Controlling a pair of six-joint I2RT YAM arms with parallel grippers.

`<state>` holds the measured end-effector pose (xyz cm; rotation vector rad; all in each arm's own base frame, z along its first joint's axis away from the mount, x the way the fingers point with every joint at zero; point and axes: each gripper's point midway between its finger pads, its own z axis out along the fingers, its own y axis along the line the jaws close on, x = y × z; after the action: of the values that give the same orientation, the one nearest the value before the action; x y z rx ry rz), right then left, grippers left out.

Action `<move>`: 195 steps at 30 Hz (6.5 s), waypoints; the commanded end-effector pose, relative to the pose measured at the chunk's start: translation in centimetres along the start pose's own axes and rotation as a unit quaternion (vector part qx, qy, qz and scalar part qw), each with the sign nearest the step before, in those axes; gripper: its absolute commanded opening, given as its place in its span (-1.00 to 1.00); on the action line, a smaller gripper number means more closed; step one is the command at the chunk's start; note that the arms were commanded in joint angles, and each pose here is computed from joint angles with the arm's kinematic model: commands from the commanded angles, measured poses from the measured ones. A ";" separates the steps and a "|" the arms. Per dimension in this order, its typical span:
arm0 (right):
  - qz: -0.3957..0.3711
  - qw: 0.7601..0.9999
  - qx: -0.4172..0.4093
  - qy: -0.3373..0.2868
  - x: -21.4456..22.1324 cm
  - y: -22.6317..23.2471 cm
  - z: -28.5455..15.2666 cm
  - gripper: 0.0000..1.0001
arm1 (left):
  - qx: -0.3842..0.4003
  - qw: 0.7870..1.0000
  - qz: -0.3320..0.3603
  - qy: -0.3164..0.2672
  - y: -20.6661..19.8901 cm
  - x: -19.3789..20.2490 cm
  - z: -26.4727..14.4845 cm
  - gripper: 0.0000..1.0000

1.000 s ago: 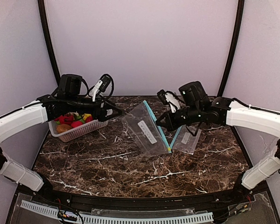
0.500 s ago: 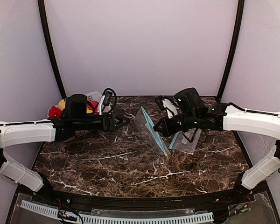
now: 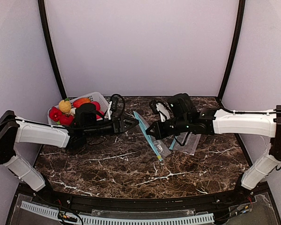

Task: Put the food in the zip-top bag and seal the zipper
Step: Open the zipper food storage bag at the center of the board, then pick up the fake fruit from the bin.

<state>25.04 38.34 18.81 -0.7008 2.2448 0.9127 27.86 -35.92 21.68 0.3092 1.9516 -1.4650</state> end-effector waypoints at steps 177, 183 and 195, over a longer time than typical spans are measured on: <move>0.026 0.988 0.135 0.066 -1.6 -0.7 0.9 -1.00 | -0.591 0.782 -0.113 -0.163 27.6 -18.0 -35.9 0.34; 0.027 0.989 0.133 0.065 -1.6 -0.6 0.5 -1.00 | -0.583 0.789 -0.110 -0.159 26.5 -17.3 -36.1 0.21; 0.013 0.990 0.127 0.057 -2.1 -0.2 -0.5 -1.00 | -0.514 0.845 -0.076 -0.128 19.5 -12.4 -34.6 0.08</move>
<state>26.88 38.28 18.98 -0.5858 2.4614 0.5762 37.74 8.26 19.11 -0.6384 2.2002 -0.1843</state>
